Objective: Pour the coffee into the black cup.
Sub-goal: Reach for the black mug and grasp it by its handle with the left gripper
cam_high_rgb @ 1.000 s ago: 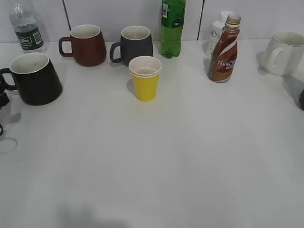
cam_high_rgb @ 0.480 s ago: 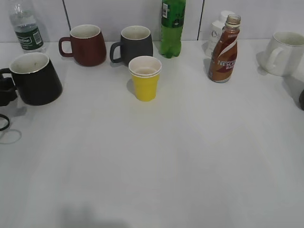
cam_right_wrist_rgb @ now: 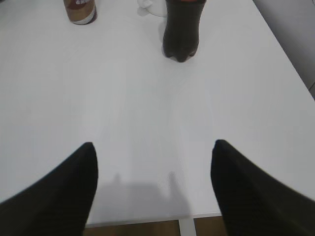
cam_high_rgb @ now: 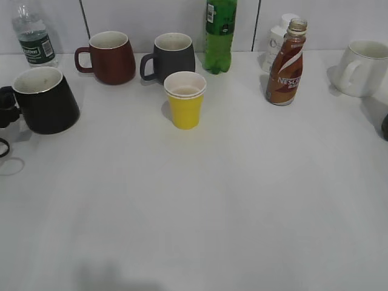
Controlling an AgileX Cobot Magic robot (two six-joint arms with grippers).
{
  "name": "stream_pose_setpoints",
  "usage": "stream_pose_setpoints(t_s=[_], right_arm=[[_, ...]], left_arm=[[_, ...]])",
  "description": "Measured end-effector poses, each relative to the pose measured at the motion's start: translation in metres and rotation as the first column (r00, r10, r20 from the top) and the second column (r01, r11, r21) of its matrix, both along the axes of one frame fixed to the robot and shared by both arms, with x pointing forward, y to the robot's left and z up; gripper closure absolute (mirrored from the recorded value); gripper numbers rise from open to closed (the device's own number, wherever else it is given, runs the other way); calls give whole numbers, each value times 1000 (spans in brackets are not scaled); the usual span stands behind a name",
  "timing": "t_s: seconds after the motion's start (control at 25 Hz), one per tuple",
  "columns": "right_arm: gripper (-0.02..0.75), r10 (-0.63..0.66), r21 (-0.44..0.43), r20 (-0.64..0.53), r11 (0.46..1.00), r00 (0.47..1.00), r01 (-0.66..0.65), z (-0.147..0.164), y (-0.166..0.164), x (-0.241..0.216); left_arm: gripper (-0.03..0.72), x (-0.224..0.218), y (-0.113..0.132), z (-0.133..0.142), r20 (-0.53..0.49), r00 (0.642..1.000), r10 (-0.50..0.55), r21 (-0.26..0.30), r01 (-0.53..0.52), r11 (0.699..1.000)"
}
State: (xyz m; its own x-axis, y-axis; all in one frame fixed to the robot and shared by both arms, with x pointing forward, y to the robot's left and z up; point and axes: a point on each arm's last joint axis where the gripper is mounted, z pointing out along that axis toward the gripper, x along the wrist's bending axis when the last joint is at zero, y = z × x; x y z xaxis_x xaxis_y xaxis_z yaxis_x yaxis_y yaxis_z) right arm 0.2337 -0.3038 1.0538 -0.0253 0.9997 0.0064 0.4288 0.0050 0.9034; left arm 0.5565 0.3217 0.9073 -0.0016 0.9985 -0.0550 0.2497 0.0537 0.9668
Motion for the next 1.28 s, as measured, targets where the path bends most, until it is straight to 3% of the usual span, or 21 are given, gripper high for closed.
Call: stream_pose_setpoints(t_s=[0.48,1.28], right_arm=[[177,0,0,0,1000,1000,0,0,0,0],[177,0,0,0,1000,1000,0,0,0,0]], left_arm=[[240,10,2,-5,-6,994,-111,59,111,992],[294,36,8,-9,26,993,-117,73,115,991]])
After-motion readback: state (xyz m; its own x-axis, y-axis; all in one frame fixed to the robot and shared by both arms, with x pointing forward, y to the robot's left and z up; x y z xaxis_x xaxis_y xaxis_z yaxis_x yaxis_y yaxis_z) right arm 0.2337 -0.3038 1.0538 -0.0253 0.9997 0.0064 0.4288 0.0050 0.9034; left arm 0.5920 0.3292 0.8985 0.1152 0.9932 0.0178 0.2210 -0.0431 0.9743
